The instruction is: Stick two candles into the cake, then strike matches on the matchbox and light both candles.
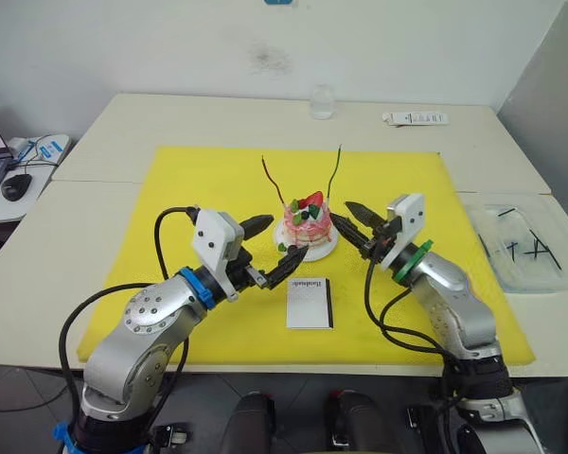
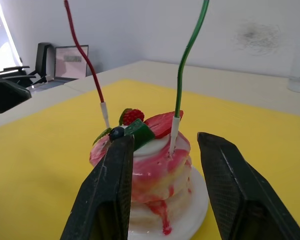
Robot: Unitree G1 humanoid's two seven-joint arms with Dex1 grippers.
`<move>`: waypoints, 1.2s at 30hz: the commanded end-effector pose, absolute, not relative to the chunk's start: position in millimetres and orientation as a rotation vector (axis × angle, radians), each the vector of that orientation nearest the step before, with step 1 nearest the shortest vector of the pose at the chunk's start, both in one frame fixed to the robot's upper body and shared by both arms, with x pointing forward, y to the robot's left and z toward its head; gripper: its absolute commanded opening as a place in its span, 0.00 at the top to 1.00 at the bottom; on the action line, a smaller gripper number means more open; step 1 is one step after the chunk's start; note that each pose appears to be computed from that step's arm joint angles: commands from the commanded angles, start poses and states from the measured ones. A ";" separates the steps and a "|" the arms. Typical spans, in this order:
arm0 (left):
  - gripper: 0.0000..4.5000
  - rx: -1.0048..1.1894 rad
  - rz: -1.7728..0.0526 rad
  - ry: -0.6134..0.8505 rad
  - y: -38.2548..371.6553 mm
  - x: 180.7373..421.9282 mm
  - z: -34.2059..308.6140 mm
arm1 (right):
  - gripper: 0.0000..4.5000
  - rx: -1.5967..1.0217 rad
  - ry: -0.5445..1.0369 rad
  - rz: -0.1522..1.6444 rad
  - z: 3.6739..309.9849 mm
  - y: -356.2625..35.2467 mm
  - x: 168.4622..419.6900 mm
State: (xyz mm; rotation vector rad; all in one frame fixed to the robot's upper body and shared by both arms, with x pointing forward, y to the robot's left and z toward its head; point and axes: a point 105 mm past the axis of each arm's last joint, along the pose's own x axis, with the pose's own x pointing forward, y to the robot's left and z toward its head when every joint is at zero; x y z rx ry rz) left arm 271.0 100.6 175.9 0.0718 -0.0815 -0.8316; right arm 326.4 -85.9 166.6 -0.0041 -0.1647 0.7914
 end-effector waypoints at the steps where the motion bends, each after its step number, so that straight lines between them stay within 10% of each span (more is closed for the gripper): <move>1: 0.00 0.073 -0.874 -0.094 100.0 260.8 179.5 | 0.54 -0.034 -0.192 0.849 179.2 -91.1 308.7; 14: 0.00 0.024 -1.052 0.133 119.1 249.1 165.9 | 0.54 -0.172 -0.015 1.092 172.4 -107.4 270.1; 21: 0.00 -0.343 -1.095 0.443 128.8 248.2 167.8 | 0.98 -0.257 0.014 1.143 166.1 -108.4 265.1; 36: 0.00 -0.660 -1.002 0.816 136.5 250.4 149.8 | 0.99 -0.494 0.018 1.216 144.9 -109.0 259.2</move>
